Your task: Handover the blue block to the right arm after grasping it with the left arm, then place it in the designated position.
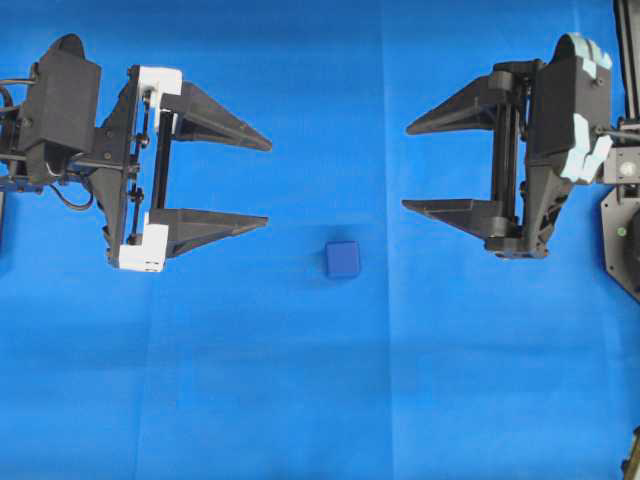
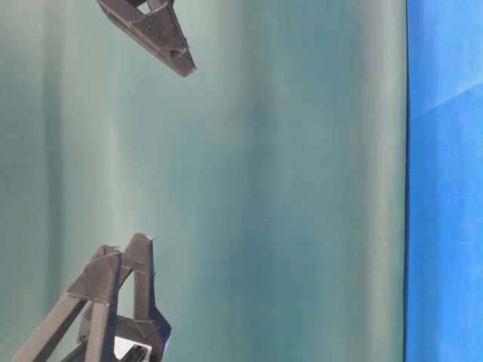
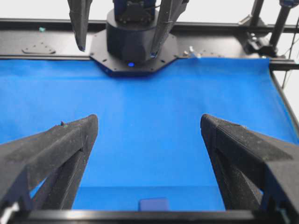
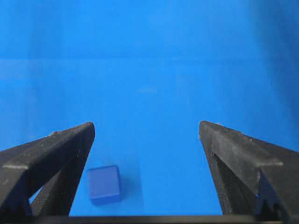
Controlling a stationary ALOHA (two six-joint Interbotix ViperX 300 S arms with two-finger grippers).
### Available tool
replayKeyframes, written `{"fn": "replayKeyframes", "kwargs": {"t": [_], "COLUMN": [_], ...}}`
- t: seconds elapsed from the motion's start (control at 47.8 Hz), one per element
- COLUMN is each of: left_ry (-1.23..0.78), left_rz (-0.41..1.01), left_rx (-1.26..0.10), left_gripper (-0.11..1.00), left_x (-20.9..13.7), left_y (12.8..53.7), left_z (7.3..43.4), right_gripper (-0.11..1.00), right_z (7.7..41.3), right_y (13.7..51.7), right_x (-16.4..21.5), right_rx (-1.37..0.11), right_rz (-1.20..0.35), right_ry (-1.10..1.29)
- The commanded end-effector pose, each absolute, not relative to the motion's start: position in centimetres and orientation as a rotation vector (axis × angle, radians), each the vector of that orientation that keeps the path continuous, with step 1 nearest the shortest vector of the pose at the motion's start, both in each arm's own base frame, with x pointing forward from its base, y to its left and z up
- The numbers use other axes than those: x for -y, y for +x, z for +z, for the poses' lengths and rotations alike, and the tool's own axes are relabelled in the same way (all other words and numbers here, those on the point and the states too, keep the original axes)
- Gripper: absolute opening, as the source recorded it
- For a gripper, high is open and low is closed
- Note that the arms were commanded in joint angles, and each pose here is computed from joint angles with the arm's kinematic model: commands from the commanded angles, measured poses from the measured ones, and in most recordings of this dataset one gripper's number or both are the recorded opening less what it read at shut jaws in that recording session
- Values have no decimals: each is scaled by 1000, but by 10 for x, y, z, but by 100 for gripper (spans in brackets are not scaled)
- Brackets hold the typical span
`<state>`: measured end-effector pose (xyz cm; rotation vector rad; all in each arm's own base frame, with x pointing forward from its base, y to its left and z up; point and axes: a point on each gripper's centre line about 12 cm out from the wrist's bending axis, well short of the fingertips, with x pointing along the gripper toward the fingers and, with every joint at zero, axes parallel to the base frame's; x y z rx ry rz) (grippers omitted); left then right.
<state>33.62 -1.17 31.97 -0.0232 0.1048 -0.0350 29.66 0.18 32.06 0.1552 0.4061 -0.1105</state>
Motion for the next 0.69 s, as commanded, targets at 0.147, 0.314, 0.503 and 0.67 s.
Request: {"fn": "replayKeyframes", "kwargs": {"t": [0.147,0.314,0.503,0.67], "left_ry": [-22,-24,-24,-24], "left_rz": [-39,-39,-39,-41], "left_rx": [-65,-65,-66,-65], "left_gripper": [93,93,93,93], "left_x": [13,13,13,13], "left_y": [337,337,337,336], "left_z": [334,334,333,334], "right_gripper": [91,91,91,91], "right_z": [328,331,335,336], "right_y": [296,298,299,299], "right_x": [-2,-4,-6,-6], "right_rx": [-382,-355,-321,-317], "right_rz": [-106,-89,-68,-67], "right_ry": [145,144,141,143]}}
